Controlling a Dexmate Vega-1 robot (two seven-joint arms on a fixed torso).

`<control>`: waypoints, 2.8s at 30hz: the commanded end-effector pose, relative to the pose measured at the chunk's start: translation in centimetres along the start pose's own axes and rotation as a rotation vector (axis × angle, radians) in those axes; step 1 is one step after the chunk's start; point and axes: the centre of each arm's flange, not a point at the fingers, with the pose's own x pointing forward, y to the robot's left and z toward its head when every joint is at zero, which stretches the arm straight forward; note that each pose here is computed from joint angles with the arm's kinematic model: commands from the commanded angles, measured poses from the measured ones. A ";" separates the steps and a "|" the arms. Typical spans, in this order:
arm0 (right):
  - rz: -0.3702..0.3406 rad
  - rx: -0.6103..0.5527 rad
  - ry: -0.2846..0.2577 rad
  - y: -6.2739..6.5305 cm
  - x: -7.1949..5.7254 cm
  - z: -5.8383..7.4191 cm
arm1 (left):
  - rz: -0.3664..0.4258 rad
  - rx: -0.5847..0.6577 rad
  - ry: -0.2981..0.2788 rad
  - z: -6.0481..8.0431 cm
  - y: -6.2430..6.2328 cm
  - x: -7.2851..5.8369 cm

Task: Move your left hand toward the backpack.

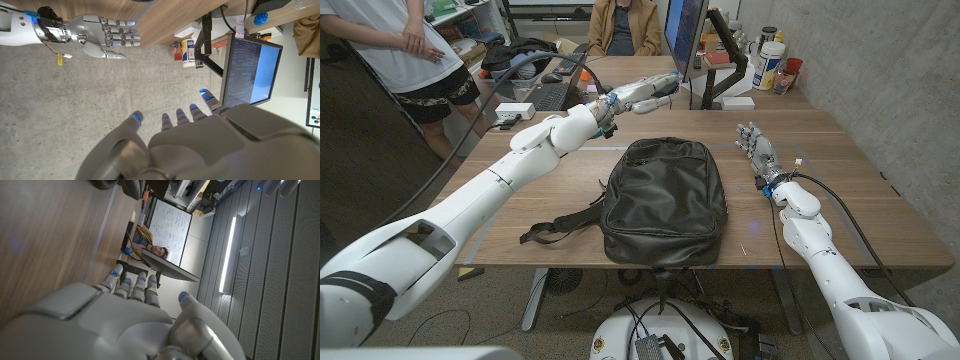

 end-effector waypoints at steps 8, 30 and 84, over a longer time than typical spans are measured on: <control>0.000 -0.002 -0.004 0.3 -0.3 0.1 | -0.055 0.001 0.003 0.3 -0.5 -0.4; -0.002 -0.005 -0.004 0.5 -0.5 0.2 | -0.107 0.004 0.018 0.0 -1.2 -0.5; -0.002 -0.005 -0.003 0.2 -0.7 0.2 | -0.224 0.034 0.040 0.4 -2.8 0.0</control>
